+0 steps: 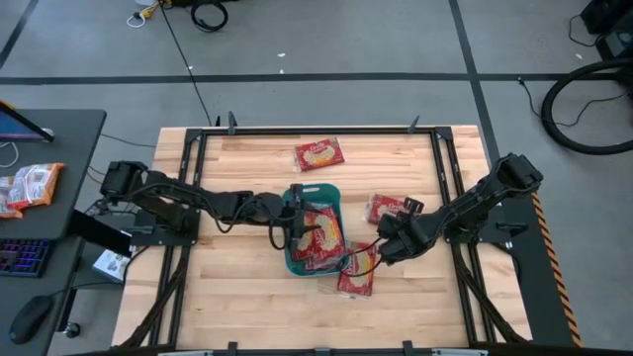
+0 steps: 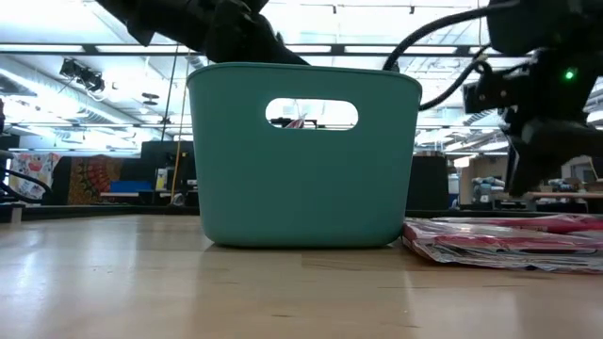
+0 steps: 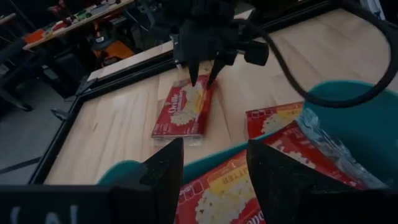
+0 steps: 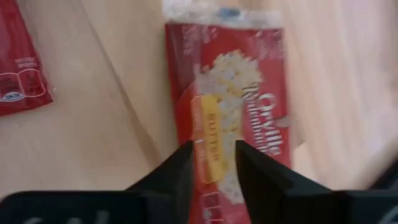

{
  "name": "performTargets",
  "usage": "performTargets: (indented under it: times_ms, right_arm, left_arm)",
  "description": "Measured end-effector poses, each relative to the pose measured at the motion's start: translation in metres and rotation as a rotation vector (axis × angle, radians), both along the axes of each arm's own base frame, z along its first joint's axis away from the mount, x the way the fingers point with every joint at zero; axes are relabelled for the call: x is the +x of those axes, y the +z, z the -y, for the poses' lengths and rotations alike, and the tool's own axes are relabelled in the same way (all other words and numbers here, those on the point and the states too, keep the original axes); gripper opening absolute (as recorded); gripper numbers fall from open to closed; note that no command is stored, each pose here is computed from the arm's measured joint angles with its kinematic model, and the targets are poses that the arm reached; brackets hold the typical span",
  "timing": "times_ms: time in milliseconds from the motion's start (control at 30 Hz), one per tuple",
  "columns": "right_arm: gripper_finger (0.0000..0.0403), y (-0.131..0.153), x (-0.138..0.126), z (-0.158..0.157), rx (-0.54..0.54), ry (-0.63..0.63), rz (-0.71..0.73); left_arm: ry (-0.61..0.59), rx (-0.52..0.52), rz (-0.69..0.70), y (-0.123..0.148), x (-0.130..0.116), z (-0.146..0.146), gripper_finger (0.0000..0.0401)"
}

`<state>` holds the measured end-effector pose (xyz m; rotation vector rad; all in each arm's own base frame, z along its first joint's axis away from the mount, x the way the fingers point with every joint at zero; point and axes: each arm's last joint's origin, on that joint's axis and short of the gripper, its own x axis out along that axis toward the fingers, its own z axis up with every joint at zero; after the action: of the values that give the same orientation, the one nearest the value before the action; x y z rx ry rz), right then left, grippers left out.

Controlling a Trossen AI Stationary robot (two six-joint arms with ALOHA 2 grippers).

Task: Sort popcorn bags into baskets
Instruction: Put the red popcorn bag into the green bin

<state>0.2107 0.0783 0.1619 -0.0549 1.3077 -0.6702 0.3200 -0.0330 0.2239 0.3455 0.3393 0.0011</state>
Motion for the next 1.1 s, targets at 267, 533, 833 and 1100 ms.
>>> performTargets:
  times_ms: [267,533,833,1100]
  right_arm:
    - [0.0214,-0.003,-0.011,0.006,0.111,-0.055,-0.120]
    - [0.0253,0.001,-0.032,-0.009,0.113,0.080,-0.297]
    - [0.0247,-0.018,-0.044,-0.035,-0.053,0.280,-0.386]
    - [0.0245,-0.044,-0.043,-0.039,-0.194,0.301,-0.490]
  left_arm:
    - [-0.033,0.011,-0.078,-0.007,-0.004,0.010,0.0181]
    - [-0.038,0.017,-0.123,-0.011,-0.006,0.012,0.0181]
    - [-0.045,0.031,-0.175,-0.015,-0.009,0.016,0.0181]
    - [-0.059,0.037,-0.175,-0.016,-0.011,0.023,0.0181]
